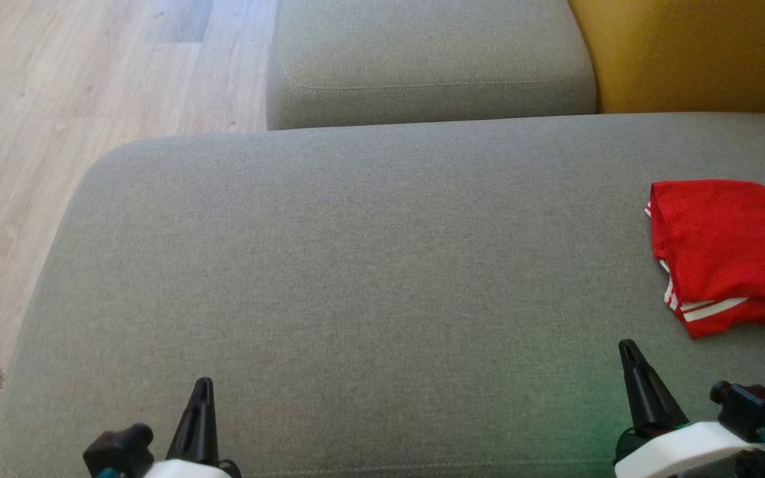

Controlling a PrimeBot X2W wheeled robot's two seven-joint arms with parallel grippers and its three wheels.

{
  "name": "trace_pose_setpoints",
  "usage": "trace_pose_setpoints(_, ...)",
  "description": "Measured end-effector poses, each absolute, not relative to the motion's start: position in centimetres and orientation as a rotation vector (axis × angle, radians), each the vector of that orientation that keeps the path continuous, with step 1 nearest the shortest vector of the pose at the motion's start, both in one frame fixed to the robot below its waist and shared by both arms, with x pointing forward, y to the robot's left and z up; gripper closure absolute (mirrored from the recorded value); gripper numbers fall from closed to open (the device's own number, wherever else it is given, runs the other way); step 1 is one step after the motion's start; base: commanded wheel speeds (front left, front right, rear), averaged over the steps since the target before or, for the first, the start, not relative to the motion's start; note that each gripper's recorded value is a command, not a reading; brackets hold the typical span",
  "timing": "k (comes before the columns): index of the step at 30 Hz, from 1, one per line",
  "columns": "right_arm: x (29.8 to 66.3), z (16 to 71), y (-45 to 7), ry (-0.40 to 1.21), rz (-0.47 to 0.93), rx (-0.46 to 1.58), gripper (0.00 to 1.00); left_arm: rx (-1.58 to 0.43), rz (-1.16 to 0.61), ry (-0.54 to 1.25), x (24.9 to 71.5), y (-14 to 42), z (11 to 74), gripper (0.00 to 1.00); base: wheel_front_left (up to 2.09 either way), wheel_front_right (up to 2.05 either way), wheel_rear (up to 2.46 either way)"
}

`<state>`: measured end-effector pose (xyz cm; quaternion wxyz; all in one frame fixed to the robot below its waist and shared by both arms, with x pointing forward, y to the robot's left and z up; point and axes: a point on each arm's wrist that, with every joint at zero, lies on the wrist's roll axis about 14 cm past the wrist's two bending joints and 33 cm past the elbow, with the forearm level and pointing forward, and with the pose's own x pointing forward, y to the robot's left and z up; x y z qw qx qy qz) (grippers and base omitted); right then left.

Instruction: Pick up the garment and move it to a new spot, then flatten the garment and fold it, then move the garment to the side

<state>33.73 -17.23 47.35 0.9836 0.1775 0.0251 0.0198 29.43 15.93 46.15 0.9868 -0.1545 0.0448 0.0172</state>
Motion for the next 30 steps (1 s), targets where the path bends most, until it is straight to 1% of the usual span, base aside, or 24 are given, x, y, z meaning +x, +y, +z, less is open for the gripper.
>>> trace_pose_setpoints(12, 33.8, 46.8, -17.9, 0.075, -0.001, 0.495, 1.00, -0.455, 0.053, 0.135, 30.0, 16.2, 45.4, 1.00, 0.00, 0.00, 0.00)
trace_pose_setpoints(30, 34.7, 46.8, -18.7, 0.087, -0.045, 0.719, 1.00, -0.688, 0.078, 0.156, 31.5, 16.9, 45.3, 1.00, 0.00, 0.00, 0.00)
